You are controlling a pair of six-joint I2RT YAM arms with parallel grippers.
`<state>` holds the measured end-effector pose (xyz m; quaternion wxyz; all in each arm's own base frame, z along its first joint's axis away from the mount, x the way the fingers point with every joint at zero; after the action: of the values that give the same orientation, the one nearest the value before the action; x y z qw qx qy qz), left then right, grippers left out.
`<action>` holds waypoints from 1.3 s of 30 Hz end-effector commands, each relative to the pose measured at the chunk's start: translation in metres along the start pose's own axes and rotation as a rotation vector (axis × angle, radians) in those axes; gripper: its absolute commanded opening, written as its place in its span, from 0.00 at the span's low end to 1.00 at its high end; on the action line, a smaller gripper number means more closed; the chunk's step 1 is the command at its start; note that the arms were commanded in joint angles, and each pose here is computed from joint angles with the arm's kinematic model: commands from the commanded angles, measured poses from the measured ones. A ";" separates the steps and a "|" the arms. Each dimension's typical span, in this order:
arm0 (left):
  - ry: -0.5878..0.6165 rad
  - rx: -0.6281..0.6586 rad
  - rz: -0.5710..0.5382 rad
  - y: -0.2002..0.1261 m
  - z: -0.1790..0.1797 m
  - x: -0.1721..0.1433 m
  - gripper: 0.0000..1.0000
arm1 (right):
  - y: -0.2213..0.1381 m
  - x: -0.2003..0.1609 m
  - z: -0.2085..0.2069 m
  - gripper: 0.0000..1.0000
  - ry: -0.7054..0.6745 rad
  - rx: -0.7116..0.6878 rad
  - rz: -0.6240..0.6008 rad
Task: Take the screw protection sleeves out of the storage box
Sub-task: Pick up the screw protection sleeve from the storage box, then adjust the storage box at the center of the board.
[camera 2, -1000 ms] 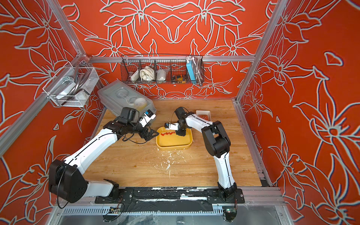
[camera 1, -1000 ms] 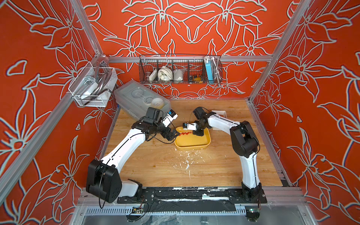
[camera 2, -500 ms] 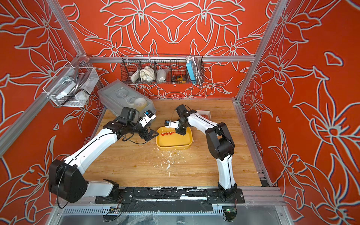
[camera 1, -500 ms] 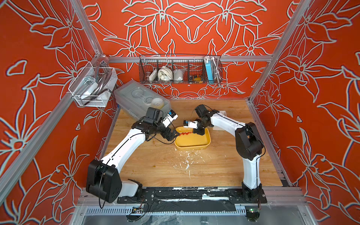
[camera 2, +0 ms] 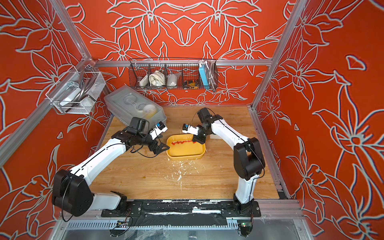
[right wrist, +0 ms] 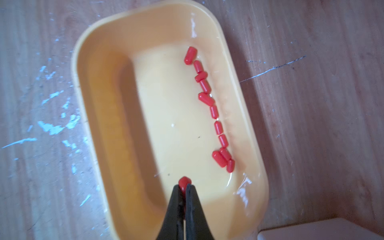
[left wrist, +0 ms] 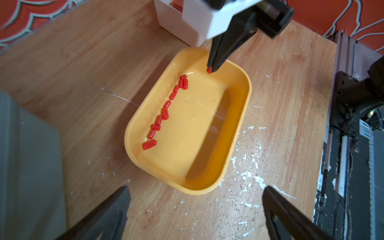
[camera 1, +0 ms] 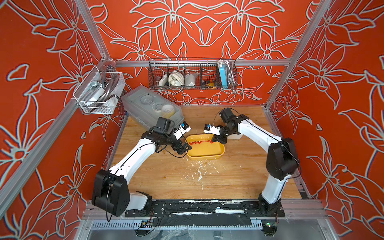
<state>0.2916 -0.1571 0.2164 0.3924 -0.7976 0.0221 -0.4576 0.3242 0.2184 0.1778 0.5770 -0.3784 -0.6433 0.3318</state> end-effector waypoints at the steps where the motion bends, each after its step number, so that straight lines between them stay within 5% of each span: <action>1: 0.072 -0.091 0.001 -0.004 -0.016 -0.009 0.98 | -0.013 -0.014 0.044 0.00 0.039 0.109 0.019; 10: 0.231 -0.093 0.101 -0.002 -0.019 -0.039 0.98 | -0.004 -0.056 0.125 0.00 0.057 0.169 0.064; 22: 0.281 -0.052 0.154 -0.002 -0.014 -0.053 0.98 | 0.055 -0.028 0.084 0.00 0.104 0.103 0.023; 30: 0.289 -0.042 0.162 -0.003 -0.014 -0.057 0.98 | 0.057 -0.012 0.057 0.00 0.141 0.032 0.011; 39: 0.293 -0.056 0.147 -0.005 -0.017 -0.056 0.98 | 0.043 -0.045 0.104 0.00 0.037 0.176 0.141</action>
<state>0.2508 -0.1417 0.1806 0.4053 -0.7282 0.1476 -0.5326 0.2536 0.2185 0.1091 0.6033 -0.3869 -0.5906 0.3709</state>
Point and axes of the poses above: each gripper's point midway between its finger pads, its own y axis out along the fingers, its own z axis along the line the jaws close on, x = y × z, the point moved 5 cm from there along -y, back along the fingers, and after that the axes turned 10 degrees about -y, right-handed, at the moved point
